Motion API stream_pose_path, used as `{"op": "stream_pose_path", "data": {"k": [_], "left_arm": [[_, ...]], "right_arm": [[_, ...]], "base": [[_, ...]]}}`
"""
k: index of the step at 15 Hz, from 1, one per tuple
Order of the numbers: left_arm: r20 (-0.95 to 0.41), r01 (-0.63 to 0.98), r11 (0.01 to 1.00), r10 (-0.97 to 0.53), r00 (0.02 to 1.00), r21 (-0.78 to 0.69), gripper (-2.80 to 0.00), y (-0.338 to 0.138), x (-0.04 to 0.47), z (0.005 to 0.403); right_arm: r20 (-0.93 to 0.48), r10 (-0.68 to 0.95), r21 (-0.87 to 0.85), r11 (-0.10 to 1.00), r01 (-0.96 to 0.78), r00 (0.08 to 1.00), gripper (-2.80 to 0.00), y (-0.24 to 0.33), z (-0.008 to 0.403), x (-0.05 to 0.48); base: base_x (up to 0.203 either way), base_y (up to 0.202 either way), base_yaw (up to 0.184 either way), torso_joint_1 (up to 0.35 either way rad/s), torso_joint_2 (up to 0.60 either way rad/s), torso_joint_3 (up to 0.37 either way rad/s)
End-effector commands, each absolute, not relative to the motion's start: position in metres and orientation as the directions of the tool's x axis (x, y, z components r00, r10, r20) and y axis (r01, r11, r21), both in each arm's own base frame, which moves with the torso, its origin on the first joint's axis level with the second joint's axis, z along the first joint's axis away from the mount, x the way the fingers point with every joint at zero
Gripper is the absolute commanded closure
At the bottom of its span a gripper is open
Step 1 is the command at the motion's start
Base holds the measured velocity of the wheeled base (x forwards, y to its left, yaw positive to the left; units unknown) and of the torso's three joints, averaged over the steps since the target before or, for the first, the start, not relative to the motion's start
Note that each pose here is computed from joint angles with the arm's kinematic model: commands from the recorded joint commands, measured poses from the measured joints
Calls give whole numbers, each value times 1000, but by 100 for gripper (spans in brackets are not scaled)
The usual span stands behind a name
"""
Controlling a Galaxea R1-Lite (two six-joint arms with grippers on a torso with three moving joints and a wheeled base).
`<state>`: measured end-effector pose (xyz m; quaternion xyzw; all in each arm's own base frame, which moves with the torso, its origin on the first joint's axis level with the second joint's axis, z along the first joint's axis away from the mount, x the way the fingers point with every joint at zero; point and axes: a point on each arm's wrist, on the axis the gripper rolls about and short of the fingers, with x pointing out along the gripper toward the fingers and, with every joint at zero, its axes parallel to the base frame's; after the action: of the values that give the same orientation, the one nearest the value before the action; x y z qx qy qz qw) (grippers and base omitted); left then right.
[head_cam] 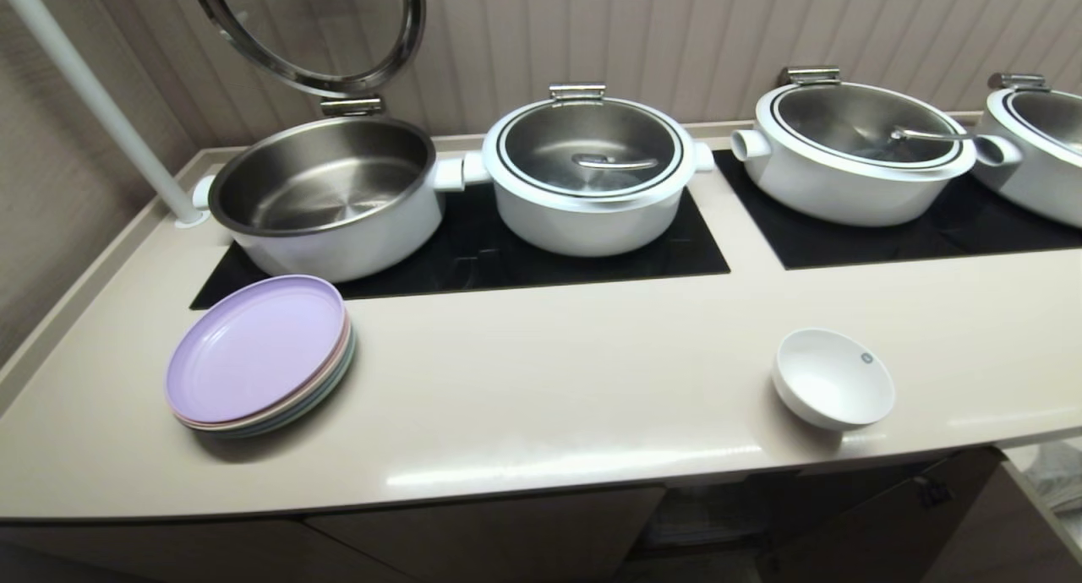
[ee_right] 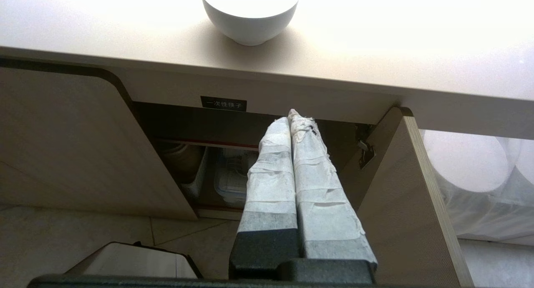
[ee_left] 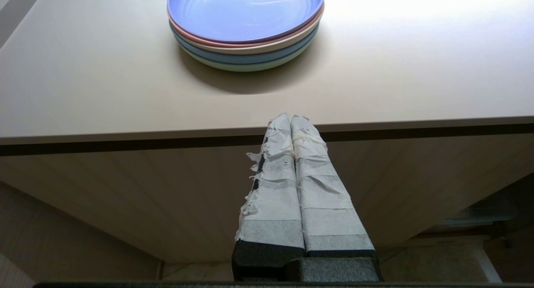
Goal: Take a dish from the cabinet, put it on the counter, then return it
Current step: Pick up the bowl from the table
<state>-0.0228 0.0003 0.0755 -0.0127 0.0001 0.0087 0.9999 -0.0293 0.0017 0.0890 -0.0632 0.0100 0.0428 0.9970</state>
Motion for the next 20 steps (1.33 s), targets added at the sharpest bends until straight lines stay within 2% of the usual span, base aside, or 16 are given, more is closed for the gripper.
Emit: {"op": "stream_pose_path", "data": {"k": [1,3,5,9,11,15,18,20], "left_arm": [[0,-18,999,18,1000,-26,0,0,-23,75],[0,-18,999,18,1000,-26,0,0,-23,75],[0,-18,999,18,1000,-26,0,0,-23,75],[0,-18,999,18,1000,-26,0,0,-23,75],[0,-18,999,18,1000,-26,0,0,-23,75],[0,-18,999,18,1000,-26,0,0,-23,75],[0,-18,999,18,1000,-26,0,0,-23,75],[0,-18,999,18,1000,-26,0,0,-23,75]], "right_arm": [[-28,86,-126,988,-89,996,0,2,89,-29],[-25,85,-126,988,-87,996,0,2,90,-29],[-24,63,-124,990,-65,998,0,2,108,-25],[-324,30,-97,993,-65,946,0,1,120,20],[-375,26,-92,994,-66,927,0,0,112,25],[-197,14,-117,992,-37,980,0,2,95,3],[-205,-7,-130,991,-21,979,0,2,87,1],[-270,-28,-131,991,-8,962,0,1,80,0]], "base": [[0,0,0,0,0,0],[0,0,0,0,0,0],[0,0,0,0,0,0],[0,0,0,0,0,0],[0,0,0,0,0,0],[0,0,0,0,0,0],[0,0,0,0,0,0],[0,0,0,0,0,0]]}}
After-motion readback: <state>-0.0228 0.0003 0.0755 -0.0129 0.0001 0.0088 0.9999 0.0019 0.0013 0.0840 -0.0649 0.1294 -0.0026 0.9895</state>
